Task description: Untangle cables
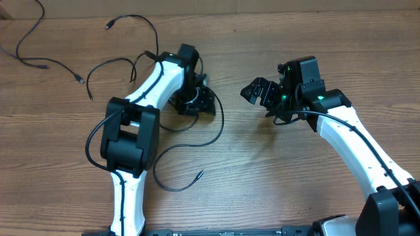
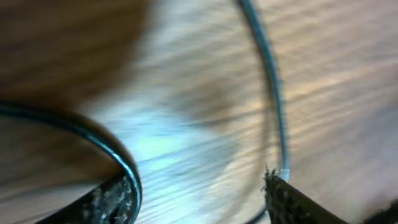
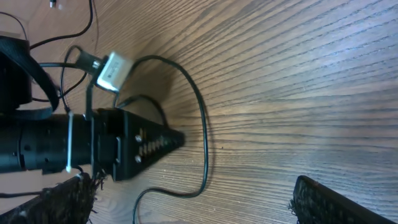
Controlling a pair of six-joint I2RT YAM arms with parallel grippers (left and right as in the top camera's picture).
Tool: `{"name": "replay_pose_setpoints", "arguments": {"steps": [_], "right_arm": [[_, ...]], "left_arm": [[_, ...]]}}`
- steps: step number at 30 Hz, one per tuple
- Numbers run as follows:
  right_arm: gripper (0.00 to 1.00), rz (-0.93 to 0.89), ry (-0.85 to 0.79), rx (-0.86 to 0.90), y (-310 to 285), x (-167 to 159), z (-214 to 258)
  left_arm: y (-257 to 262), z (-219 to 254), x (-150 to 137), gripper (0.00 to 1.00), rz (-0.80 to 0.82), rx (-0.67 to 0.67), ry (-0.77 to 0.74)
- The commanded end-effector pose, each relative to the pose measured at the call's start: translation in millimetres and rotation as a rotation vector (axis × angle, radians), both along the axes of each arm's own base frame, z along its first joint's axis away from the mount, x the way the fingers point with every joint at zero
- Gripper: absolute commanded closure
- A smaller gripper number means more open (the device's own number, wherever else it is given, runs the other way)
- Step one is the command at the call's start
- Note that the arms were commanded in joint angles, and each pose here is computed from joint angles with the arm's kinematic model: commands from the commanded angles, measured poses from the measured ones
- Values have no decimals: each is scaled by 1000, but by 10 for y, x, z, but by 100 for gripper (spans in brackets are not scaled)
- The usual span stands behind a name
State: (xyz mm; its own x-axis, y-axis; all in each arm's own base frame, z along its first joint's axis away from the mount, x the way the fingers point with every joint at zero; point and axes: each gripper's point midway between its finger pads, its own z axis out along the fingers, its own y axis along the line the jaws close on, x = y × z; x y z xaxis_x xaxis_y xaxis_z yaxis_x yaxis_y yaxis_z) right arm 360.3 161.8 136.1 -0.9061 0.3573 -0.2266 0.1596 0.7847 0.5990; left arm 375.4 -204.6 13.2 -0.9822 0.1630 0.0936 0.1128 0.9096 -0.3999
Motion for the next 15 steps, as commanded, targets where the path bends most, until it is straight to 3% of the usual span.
{"name": "replay_pose_setpoints", "arguments": {"steps": [1, 6, 10, 15], "right_arm": [[0, 1, -7, -5, 10, 18, 7], [0, 1, -7, -5, 10, 18, 7], [0, 1, -7, -5, 10, 18, 7], [0, 1, -7, -5, 10, 18, 7]], "left_arm": [[-247, -182, -218, 25, -30, -44, 75], [-542, -194, -275, 13, -69, -49, 38], [-551, -251, -278, 11, -71, 21, 9], [-470, -314, -199, 7, 166, 146, 34]]}}
